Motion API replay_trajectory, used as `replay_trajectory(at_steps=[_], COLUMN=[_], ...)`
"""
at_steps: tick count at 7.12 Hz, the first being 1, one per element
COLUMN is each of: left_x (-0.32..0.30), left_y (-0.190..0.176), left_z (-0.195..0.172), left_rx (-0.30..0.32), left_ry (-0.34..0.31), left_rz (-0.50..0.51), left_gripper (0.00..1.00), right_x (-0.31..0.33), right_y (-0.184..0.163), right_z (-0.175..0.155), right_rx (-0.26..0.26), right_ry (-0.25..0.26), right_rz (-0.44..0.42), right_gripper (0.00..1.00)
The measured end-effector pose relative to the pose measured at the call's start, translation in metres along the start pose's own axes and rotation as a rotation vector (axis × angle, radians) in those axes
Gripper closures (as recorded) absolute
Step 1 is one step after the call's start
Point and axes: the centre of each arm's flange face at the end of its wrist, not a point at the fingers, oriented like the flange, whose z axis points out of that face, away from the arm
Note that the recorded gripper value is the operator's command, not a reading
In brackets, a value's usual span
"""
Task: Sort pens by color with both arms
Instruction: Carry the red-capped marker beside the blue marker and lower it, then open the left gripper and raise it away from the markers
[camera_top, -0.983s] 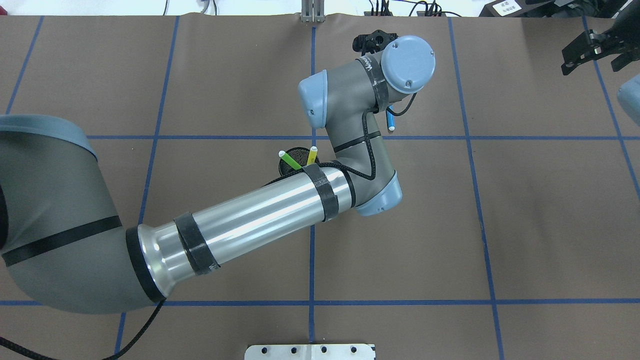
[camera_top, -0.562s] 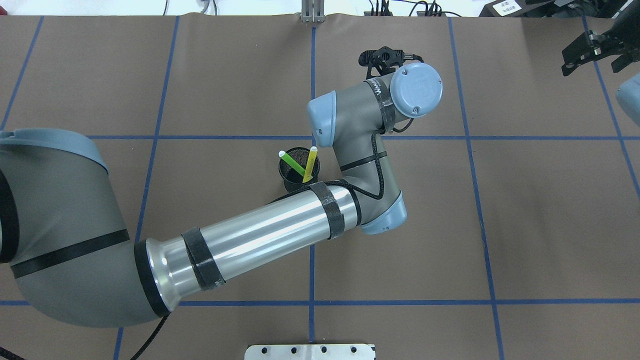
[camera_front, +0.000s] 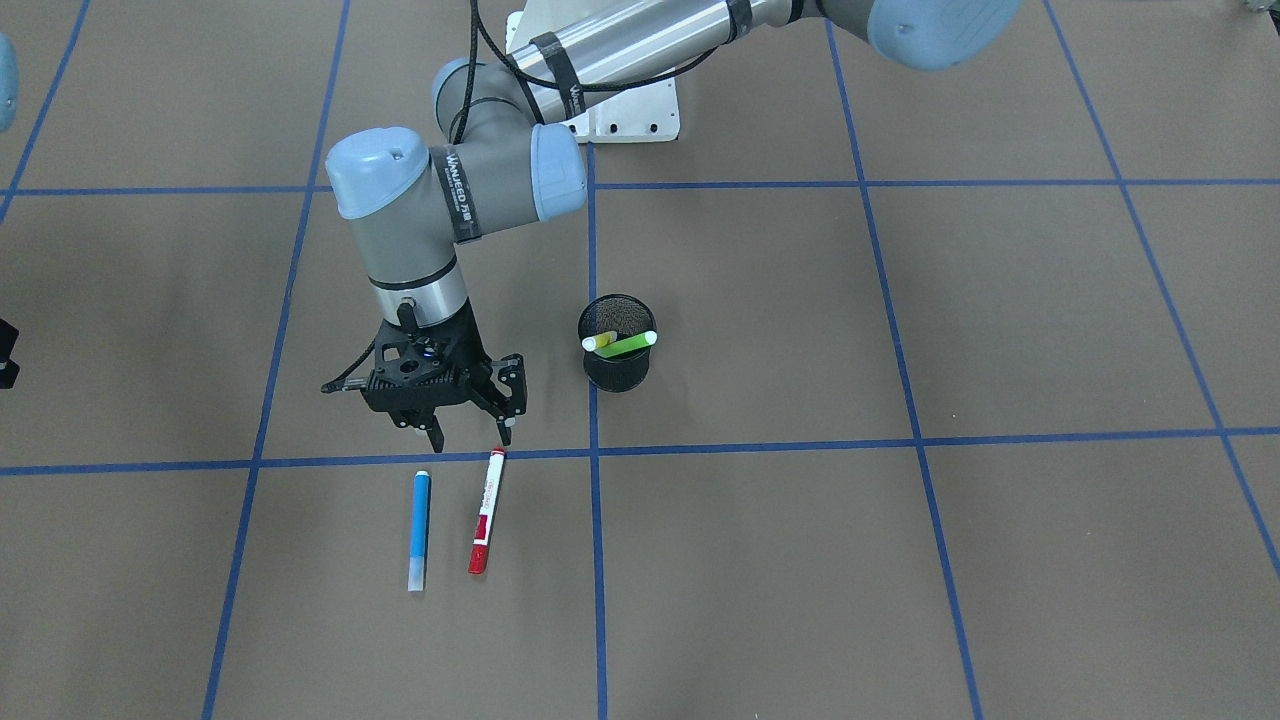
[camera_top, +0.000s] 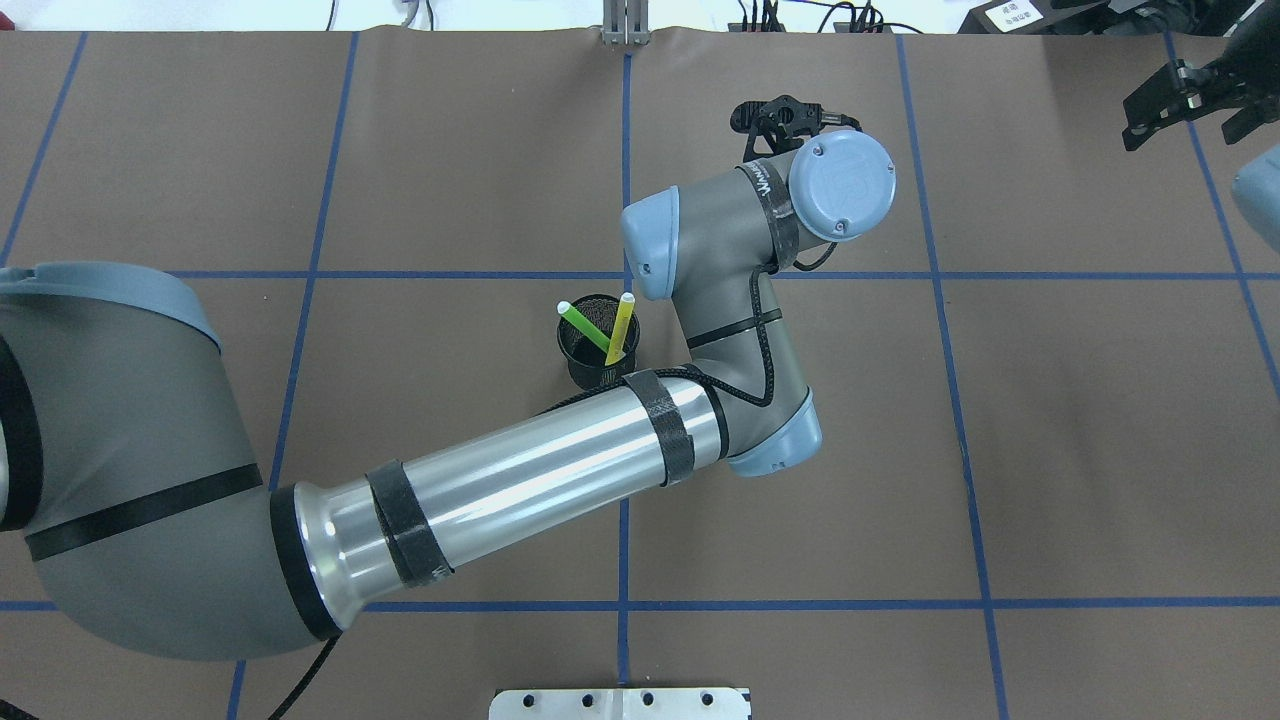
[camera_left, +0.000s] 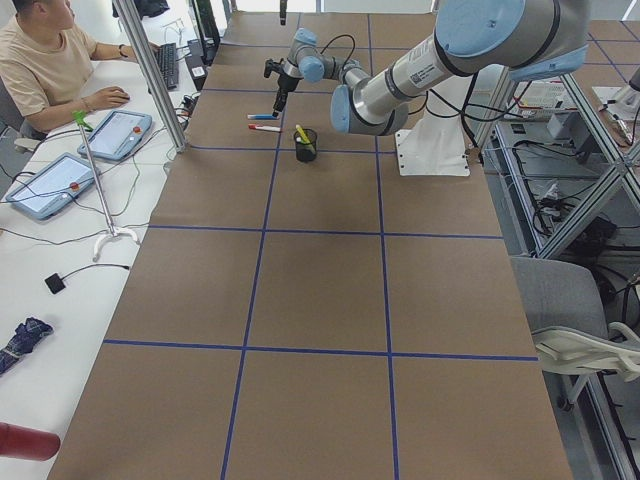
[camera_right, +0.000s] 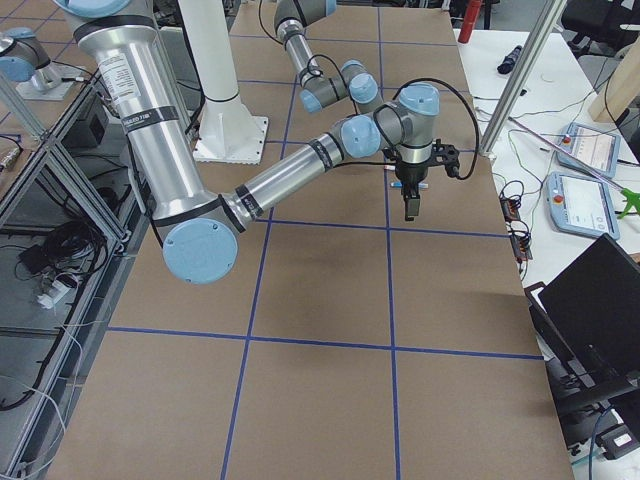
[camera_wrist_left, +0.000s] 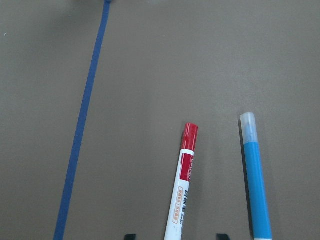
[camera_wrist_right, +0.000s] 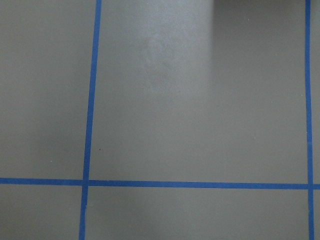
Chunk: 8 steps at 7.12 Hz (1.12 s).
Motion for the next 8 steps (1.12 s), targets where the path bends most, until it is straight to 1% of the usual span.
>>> replay_trajectory(at_steps=[2, 4, 5, 6, 8], left_x=[0.006, 0.008, 0.004, -0.007, -0.059], left_y=[-0.006, -0.006, -0.009, -0.015, -0.03], left_z=[-0.032, -0.077, -0.097, -0.111, -0.115], left_rx=[0.0, -0.067, -0.088, -0.098, -0.126], left_ry=[0.03, 0.047, 0.048, 0.049, 0.084], left_rz=[0.015, 0.039, 0.077, 0.123, 0.21], left_gripper=[0.0, 0.0, 0.0, 0.0, 0.0], right_x=[-0.002, -0.007, -0.012, -0.018, -0.044], right_y=[-0.001, 0.001, 0.002, 0.002, -0.004], right_z=[-0.002, -0.009, -0.014, -0.019, -0.034], right_rx=[0.004, 0.012, 0.021, 0.032, 0.072], right_ry=[-0.003, -0.019, -0.027, -0.034, -0.06], right_rz=[-0.002, -0.005, -0.012, -0.025, -0.075], right_gripper=[0.0, 0.0, 0.0, 0.0, 0.0])
